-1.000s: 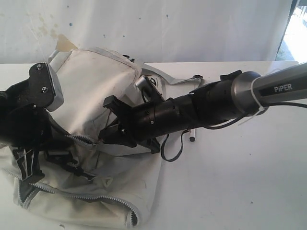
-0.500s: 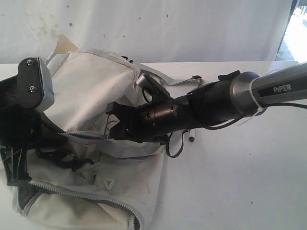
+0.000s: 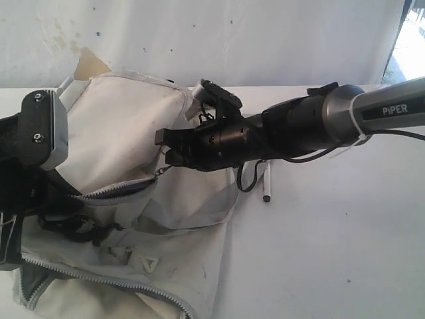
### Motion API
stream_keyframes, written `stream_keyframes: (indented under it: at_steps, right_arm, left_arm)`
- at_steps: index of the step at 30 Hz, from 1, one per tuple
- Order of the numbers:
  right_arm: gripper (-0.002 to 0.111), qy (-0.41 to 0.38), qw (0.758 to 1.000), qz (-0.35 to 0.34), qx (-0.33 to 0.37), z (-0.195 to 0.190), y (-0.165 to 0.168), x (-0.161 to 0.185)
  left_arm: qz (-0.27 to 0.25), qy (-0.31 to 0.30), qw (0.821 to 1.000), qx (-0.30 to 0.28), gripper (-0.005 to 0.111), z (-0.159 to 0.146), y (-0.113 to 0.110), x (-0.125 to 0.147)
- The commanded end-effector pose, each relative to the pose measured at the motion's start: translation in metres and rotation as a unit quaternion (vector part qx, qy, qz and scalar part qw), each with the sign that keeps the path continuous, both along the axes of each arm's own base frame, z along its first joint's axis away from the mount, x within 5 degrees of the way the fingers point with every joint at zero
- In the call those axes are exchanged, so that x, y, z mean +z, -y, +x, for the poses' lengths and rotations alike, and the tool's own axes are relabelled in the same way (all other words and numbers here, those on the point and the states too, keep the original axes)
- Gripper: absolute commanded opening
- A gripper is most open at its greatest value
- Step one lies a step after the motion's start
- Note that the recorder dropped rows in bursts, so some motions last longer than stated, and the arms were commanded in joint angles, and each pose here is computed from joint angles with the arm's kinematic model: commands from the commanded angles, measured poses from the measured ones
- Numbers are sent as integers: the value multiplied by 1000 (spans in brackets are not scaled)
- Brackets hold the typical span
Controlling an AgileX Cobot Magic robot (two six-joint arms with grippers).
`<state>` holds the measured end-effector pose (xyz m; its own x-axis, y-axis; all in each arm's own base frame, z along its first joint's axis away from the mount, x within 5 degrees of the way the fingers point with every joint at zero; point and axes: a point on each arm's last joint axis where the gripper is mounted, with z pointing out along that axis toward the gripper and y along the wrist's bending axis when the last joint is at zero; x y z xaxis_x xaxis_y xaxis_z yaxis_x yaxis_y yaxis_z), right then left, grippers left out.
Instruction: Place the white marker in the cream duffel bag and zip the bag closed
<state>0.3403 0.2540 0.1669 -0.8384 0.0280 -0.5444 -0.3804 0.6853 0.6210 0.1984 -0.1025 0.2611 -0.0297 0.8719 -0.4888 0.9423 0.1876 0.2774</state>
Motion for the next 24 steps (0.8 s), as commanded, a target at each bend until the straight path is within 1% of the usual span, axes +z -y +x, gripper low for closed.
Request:
stream_keyframes:
  at_steps: [1,6,9,12,15,19,24]
  right_arm:
    - [0,49,996,-44,-60,26,25,5]
    - [0,86,993,-57,-57,38,34,13]
    - [0,95,992,-56,-66,44,39,17]
    - [0,108,990,-55,-70,50,42,24]
    - [0,137,987,-67,-55,55,41,28]
    - [0,159,983,-71,-52,63,38,34]
    - [0,166,980,-85,-69,74,37,29]
  left_arm:
    - [14,-2,1000,7,0,-2,-3,3]
    - [25,7,999,39,0,2,-7,3]
    - [20,17,999,45,0,4,-7,3]
    - [8,9,999,50,0,3,-5,4]
    - [-8,1,998,56,0,2,-3,5]
    - [-9,3,998,57,0,3,-3,4]
    - [-5,-6,998,57,0,6,-2,0]
